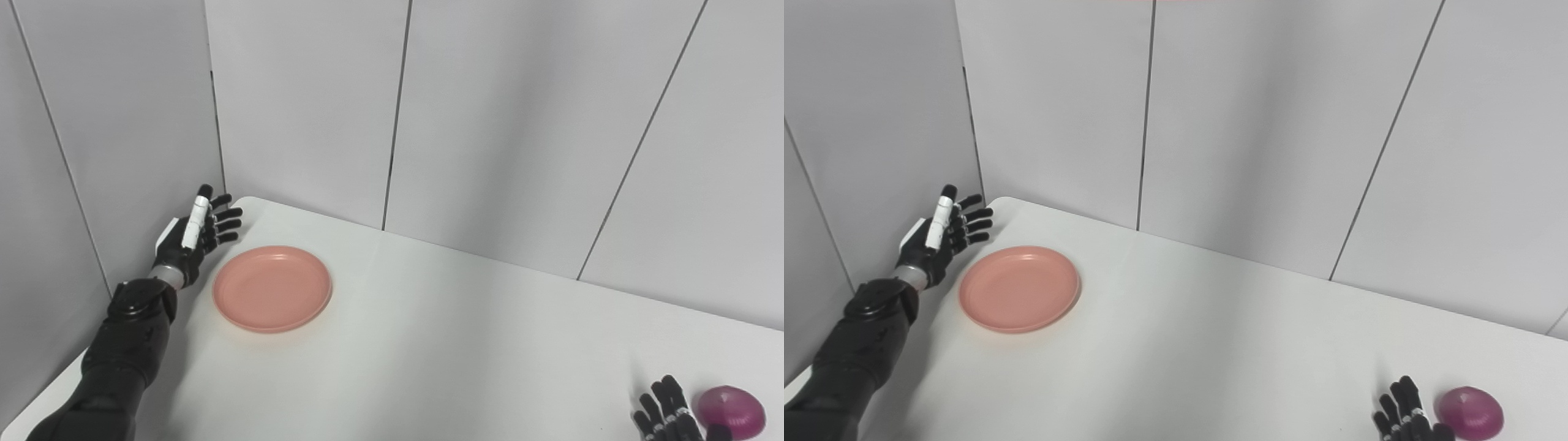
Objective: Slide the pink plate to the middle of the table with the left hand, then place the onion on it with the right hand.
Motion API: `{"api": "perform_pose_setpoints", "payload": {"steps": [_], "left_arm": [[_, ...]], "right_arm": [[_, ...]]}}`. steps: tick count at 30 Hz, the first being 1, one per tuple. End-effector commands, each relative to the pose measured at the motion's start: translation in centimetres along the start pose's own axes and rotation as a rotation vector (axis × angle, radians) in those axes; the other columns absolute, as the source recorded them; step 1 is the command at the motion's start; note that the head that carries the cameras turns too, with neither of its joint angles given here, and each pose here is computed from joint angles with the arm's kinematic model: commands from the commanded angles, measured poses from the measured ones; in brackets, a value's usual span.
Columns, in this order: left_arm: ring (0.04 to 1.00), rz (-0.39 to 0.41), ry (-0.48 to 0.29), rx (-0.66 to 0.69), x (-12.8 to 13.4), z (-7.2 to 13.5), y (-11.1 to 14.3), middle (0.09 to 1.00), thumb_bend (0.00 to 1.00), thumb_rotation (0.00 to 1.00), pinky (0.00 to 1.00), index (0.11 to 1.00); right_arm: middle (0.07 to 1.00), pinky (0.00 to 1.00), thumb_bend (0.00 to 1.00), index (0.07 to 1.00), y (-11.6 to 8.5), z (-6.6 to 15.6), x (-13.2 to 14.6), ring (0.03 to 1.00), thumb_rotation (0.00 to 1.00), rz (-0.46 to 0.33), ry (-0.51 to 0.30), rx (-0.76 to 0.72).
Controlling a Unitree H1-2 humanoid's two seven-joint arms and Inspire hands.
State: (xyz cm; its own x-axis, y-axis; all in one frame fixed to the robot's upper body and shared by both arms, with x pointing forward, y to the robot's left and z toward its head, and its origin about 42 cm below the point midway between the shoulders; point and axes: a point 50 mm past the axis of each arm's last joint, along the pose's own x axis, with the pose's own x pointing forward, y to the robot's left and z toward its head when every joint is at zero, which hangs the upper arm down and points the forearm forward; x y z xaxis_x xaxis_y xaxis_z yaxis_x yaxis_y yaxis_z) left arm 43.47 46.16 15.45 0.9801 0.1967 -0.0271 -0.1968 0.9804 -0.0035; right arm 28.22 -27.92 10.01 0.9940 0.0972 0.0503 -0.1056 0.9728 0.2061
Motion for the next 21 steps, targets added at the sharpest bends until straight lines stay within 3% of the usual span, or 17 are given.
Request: {"api": "perform_pose_setpoints", "payload": {"steps": [1, 21], "left_arm": [[0.797, -0.039, -0.096, 0.008, 0.8, 3.0, -0.1, 0.795, 1.00, 0.95, 0.77, 0.829], [0.781, -0.105, 0.002, 0.005, -2.5, 0.4, -2.9, 0.800, 0.96, 1.00, 0.77, 0.853]], "right_arm": [[1.000, 1.00, 0.75, 1.000, -1.1, -6.3, -5.9, 1.000, 1.00, -0.094, 0.209, 0.060], [1.000, 1.00, 0.76, 1.000, -0.7, -6.1, -5.9, 1.000, 1.00, -0.090, 0.207, 0.060]]}}
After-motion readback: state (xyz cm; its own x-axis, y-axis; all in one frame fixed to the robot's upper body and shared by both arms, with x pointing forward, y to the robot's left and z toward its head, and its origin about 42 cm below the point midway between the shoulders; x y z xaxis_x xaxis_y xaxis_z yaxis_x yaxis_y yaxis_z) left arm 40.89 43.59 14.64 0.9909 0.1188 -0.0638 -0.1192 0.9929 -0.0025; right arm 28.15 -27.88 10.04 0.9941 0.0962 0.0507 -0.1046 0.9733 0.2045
